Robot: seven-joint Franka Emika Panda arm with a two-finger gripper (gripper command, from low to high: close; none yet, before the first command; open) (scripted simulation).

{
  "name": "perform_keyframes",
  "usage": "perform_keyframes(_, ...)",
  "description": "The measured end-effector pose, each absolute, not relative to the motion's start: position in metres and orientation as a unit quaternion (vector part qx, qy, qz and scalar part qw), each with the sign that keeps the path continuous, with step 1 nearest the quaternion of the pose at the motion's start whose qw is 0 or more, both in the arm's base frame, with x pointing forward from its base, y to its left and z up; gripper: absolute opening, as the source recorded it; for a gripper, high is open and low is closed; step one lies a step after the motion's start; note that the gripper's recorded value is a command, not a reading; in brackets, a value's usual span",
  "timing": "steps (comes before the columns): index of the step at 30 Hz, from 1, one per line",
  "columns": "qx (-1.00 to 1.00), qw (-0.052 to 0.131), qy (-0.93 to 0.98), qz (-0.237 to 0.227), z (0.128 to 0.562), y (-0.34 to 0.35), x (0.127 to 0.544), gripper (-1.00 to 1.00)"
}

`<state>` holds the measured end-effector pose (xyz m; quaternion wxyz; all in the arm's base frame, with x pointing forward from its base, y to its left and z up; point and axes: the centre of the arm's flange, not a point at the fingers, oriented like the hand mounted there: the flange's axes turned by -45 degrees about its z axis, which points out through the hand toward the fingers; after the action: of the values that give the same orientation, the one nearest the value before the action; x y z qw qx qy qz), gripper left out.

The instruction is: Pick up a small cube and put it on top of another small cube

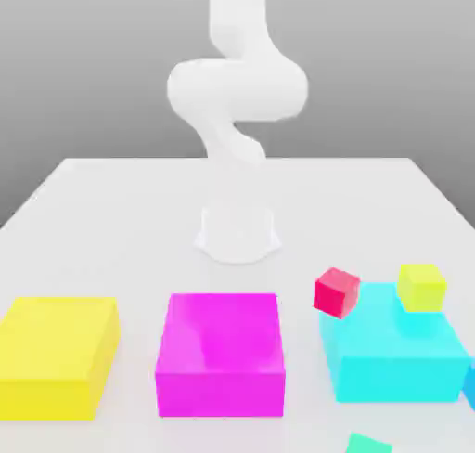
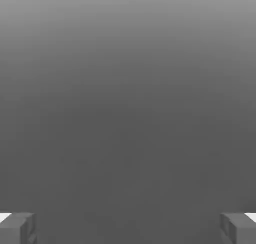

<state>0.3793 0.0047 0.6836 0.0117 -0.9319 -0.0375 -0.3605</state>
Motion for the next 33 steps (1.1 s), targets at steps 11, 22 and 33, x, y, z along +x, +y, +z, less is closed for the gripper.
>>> perform_keyframes(11, -0.944, 0.036, -0.230, -0.233, 0.531, 0.053, 0.495, 0.00)
perform_keyframes(22, -0.904, 0.030, -0.412, -0.108, 0.348, 0.119, 0.541, 0.00)
perform_keyframes(33, -0.835, 0.000, -0.550, -0.002, 0.168, 0.148, 0.532, 0.00)
